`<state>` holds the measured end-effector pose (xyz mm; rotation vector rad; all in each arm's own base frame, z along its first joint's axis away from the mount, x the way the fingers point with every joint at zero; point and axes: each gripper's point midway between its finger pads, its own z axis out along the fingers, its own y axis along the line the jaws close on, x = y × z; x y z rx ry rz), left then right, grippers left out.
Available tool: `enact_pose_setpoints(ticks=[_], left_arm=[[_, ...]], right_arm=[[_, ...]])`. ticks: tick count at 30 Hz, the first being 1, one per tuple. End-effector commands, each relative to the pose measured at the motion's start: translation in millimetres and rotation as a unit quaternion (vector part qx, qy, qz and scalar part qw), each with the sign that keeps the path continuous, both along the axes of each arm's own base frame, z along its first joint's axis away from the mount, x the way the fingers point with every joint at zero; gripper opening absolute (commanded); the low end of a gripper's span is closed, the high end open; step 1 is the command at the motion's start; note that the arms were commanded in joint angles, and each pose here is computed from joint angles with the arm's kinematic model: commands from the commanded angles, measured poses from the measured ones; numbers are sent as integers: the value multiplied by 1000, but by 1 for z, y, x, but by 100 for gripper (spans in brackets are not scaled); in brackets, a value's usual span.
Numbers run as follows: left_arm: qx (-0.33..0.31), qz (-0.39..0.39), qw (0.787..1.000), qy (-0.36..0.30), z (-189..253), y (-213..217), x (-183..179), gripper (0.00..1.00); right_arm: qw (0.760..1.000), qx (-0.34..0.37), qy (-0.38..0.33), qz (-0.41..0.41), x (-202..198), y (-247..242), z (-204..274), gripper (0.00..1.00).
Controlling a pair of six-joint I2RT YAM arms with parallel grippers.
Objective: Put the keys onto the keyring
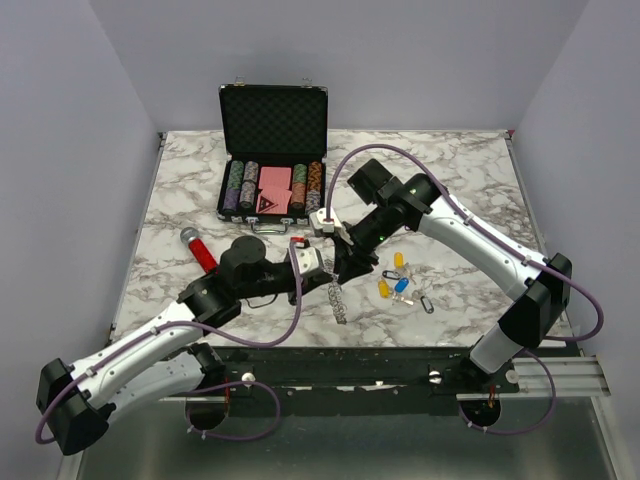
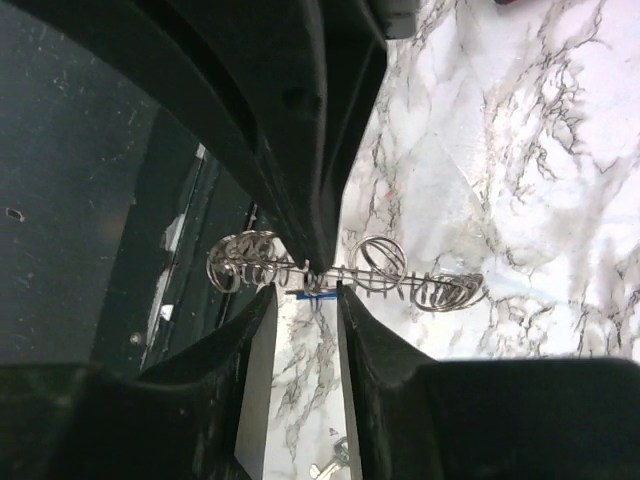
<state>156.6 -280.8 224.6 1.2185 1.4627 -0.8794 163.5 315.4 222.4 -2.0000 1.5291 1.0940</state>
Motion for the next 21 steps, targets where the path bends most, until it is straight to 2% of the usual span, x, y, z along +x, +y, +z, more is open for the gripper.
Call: enact_pose_setpoints(ticks=[1,5,7,11,21], left_arm=[[-81,28,996,-18,27,7,1,0],[-193,43,980,-7,51,14,-2,0],[-263,47,964,-6,66,20,-5,0],[-360,55,931,-1,81,32,-8,0],[-492,64,868,-9,118,59,-11,0]], right_arm=[[1000,28,3,-14,1,8,21,41],[997,66,30,-23,3,11,43,44],[994,92,48,-32,9,11,60,47],[987,130,87,-26,6,16,83,50],[979,165,119,-14,11,33,105,51]])
